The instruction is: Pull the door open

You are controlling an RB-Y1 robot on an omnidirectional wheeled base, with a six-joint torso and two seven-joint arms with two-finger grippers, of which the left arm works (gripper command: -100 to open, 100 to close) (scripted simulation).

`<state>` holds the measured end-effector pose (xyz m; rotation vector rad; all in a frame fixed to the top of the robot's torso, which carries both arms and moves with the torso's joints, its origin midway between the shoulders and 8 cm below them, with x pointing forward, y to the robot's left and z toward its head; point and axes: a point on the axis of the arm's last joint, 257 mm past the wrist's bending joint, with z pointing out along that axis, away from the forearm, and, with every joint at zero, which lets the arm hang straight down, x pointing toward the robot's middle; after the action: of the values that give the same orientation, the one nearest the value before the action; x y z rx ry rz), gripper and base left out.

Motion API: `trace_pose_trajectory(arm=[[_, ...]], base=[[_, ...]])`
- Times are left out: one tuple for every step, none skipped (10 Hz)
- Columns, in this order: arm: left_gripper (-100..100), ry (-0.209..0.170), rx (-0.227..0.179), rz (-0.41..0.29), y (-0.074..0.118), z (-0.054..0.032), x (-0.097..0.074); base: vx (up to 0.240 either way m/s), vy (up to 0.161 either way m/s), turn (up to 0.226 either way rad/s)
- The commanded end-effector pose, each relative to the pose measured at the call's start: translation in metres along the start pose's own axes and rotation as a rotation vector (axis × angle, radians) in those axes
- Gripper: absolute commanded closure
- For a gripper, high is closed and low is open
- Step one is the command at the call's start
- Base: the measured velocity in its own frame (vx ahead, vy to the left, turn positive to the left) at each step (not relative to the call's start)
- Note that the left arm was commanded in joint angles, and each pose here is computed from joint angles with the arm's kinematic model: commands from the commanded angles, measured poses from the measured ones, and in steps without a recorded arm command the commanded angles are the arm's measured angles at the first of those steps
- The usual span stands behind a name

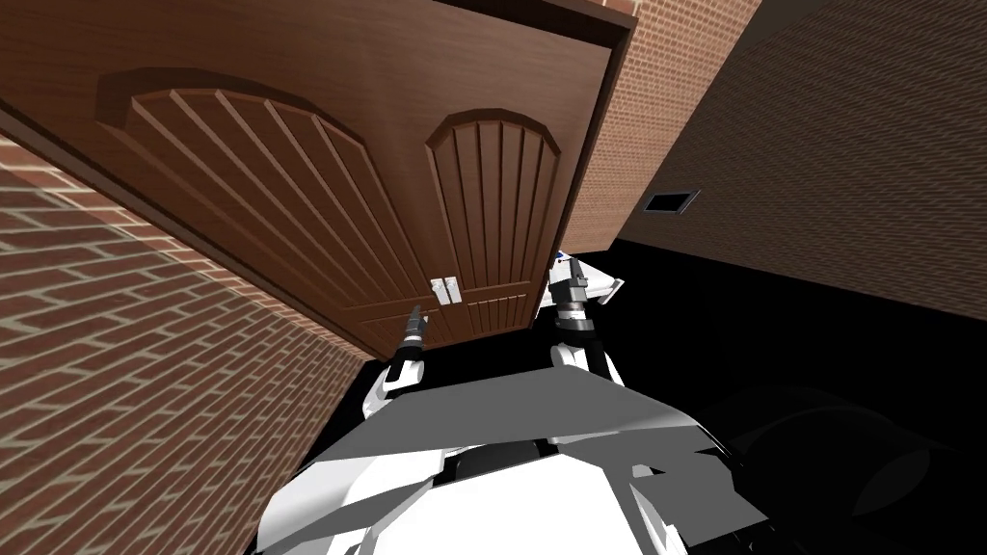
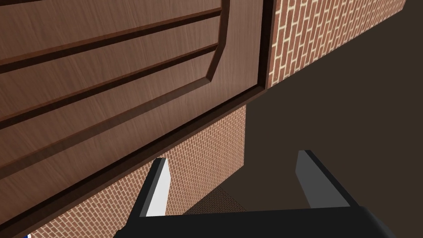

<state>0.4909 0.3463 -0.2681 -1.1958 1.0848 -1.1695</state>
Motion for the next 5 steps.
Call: trace_pose_trajectory(arm=[[-100,-0.006,-0.037,0.000,0.014,0.0019,-0.004],[-100,-0.009,-0.052,0.001,0.020,0.0034,-0.006],[-100,-0.011,-0.068,0.001,0.026,0.0051,-0.008],[-100,-0.009,-0.056,0.001,0.022,0.0047,-0.008],[-100,-0.050,-0.084,0.017,0.033,-0.0046,-0.037]], base=[[0.166,0.019,-0.106],[0.182,0.035,-0.067],[0.184,0.016,-0.069],[0.081,0.004,-0.013],[-0.004,0.033,0.108]])
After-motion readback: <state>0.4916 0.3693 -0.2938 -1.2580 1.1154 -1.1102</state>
